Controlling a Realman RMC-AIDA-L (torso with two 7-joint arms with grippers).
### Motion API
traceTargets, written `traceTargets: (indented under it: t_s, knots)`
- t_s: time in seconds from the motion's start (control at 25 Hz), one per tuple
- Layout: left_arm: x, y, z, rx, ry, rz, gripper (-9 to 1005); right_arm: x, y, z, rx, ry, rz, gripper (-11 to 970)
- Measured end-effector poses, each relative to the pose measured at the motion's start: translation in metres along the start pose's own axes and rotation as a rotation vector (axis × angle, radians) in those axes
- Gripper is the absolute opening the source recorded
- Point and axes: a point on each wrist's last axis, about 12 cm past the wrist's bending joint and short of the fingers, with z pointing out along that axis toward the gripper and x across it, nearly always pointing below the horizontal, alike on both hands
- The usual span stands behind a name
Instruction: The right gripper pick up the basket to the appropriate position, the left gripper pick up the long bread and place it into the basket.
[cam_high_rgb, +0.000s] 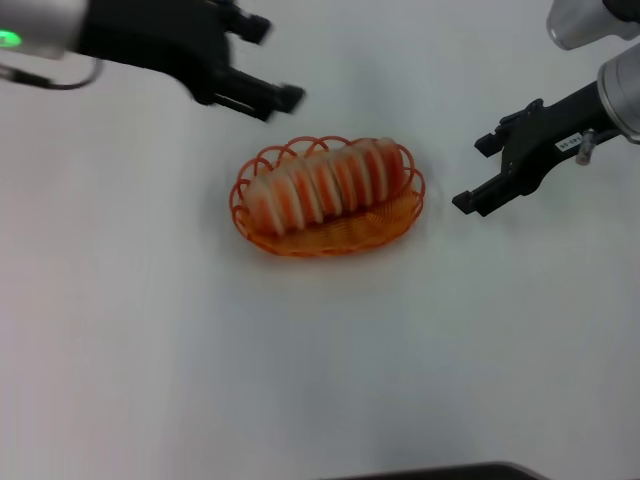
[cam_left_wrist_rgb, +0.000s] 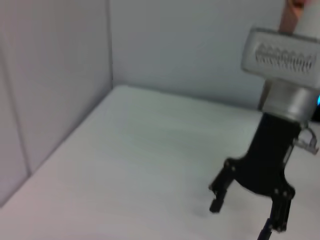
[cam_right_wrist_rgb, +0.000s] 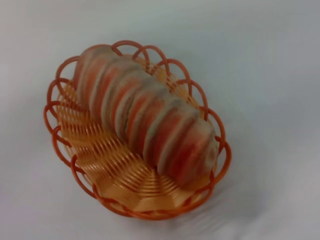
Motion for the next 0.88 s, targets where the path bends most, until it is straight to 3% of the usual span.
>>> traceTargets:
  t_s: [0.08, 0.2, 0.32, 0.56, 0.76, 0.88]
  knots:
    - [0.017, 0.004, -0.025, -0.010, -0.061, -0.052, 946, 0.001, 0.000, 0.000, 0.000, 0.000, 0.002, 945]
    - [0.061, 0.004, -0.059, -0.045, -0.128, -0.135, 945, 0.003, 0.000, -0.001, 0.001, -0.004, 0.003, 945]
    - [0.094, -0.002, -0.071, -0.068, -0.143, -0.185, 945, 0.003, 0.000, -0.001, 0.001, -0.007, 0.004, 945]
    - [0.157, -0.020, -0.070, -0.107, -0.165, -0.303, 944, 0.001, 0.000, -0.001, 0.000, -0.017, -0.004, 945]
    - [0.188, -0.034, -0.061, -0.122, -0.176, -0.368, 943, 0.005, 0.003, -0.001, -0.025, -0.069, -0.005, 945]
    - [0.200, -0.040, -0.058, -0.135, -0.168, -0.395, 943, 0.018, 0.005, -0.004, -0.042, -0.150, -0.001, 945]
